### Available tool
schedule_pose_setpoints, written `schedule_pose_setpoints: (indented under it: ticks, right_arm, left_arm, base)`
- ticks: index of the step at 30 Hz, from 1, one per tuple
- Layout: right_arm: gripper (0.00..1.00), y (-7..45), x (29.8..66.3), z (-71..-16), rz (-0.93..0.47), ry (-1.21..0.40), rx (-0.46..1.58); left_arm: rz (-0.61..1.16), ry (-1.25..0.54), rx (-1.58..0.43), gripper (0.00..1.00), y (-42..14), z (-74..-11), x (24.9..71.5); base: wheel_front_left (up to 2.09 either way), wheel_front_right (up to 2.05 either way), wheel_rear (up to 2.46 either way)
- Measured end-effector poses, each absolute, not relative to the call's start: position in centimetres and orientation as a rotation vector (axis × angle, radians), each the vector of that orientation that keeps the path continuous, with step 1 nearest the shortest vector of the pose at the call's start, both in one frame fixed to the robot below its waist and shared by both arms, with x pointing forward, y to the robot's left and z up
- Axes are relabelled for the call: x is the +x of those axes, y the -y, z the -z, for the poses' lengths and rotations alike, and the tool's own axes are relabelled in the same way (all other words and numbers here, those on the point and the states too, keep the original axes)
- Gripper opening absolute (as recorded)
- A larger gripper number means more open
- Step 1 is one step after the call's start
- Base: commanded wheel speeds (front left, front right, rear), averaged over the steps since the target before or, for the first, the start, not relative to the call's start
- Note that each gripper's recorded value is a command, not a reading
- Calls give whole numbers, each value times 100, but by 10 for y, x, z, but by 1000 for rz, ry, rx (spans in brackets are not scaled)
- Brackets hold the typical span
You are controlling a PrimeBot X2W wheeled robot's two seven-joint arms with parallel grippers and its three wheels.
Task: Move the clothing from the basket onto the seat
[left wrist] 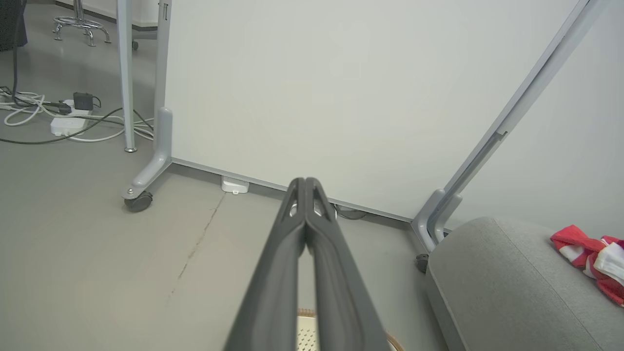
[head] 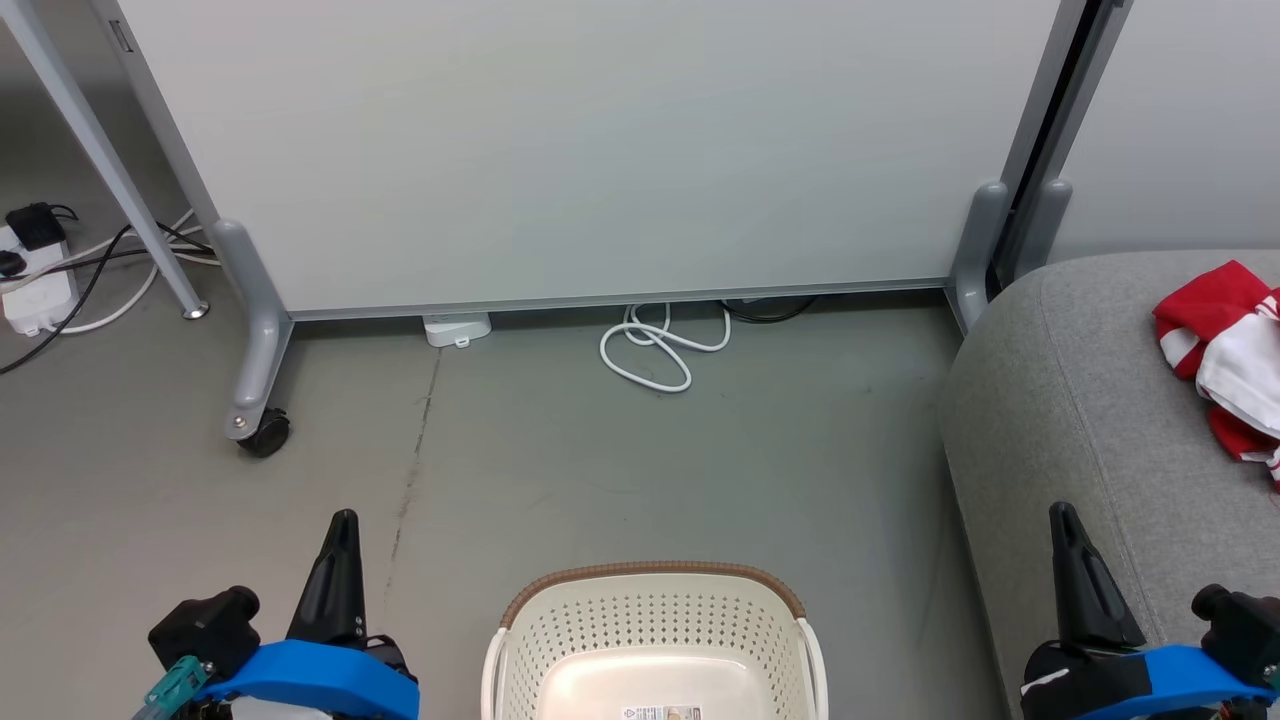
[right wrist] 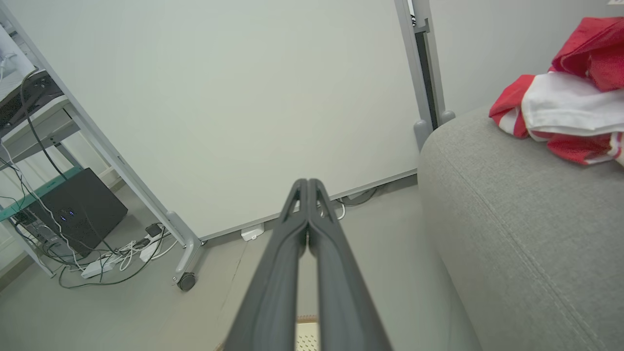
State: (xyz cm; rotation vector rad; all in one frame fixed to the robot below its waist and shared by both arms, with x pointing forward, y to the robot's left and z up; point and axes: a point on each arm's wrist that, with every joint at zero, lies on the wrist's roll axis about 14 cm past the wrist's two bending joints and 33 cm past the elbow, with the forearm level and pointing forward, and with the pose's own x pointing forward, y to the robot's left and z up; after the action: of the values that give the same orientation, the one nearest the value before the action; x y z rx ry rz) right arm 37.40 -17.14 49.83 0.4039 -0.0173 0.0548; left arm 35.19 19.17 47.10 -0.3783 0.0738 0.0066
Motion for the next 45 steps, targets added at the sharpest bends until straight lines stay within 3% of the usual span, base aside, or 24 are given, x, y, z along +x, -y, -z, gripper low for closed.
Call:
schedule_pose_setpoints:
  ticks: [45]
  right_arm:
    - [0,188,383,-495,21,-33,1025]
  left_arm:
    - [-79,-68,-1017,0,-203,-481,368]
  base:
    - [0,0,0]
